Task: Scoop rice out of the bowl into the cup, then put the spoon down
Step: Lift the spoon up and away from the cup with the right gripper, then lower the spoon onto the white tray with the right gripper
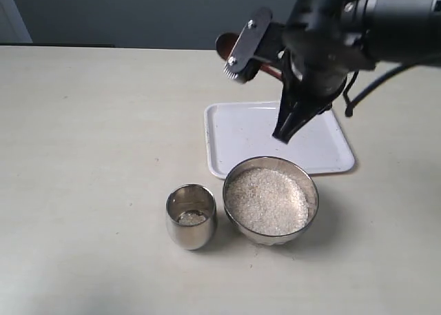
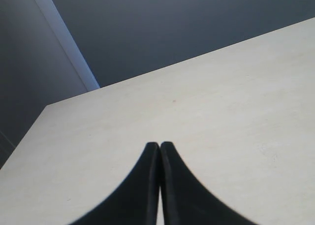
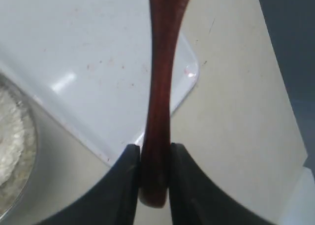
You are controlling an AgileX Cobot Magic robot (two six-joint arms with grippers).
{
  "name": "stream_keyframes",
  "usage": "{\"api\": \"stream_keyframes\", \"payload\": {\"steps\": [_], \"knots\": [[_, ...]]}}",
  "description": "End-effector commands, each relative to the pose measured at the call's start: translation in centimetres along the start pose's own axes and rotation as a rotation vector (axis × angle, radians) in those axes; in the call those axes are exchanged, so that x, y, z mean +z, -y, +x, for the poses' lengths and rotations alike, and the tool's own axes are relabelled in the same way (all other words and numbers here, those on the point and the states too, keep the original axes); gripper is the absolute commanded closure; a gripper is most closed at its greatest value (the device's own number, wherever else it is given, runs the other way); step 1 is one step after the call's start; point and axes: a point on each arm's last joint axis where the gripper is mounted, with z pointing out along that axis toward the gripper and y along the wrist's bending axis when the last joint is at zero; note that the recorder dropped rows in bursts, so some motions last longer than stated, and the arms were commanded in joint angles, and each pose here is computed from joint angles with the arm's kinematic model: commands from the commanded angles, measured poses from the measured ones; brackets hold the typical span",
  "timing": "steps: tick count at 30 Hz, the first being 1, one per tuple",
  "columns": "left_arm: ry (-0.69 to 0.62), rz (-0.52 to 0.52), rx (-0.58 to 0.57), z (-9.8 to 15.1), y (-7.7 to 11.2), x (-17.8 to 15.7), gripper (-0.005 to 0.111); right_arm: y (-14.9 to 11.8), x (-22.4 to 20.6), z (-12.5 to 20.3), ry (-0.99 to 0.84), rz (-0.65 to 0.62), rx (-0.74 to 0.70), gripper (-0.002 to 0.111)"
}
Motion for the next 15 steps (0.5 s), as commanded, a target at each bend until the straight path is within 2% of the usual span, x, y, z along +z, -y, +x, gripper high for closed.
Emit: {"api": "stream_keyframes", "payload": {"steps": [1, 4, 7, 13, 15], "knots": [[0.023, 0.009, -0.008, -0.2, 0.0, -0.1, 0.106, 3.7, 1.5, -0.2, 0.090, -0.116, 0.161, 0.109], [0.023, 0.009, -0.008, -0.2, 0.0, -0.1, 0.106, 5.8, 2.8, 0.0, 0.085, -0.238, 0.268, 0.109], [0.023, 0.009, -0.008, -0.2, 0.0, -0.1, 0.106, 7.0, 4.7, 0.4, -0.018, -0.363, 0.323, 0.109], [0.023, 0.009, -0.008, -0.2, 0.0, -0.1, 0.106, 7.2, 8.8, -0.3, -0.216, -0.451, 0.312, 0.109], [0.023, 0.009, -0.008, -0.2, 0.0, -0.1, 0.106, 7.1, 10.3, -1.1, -0.232, -0.464, 0.306, 0.109]]}}
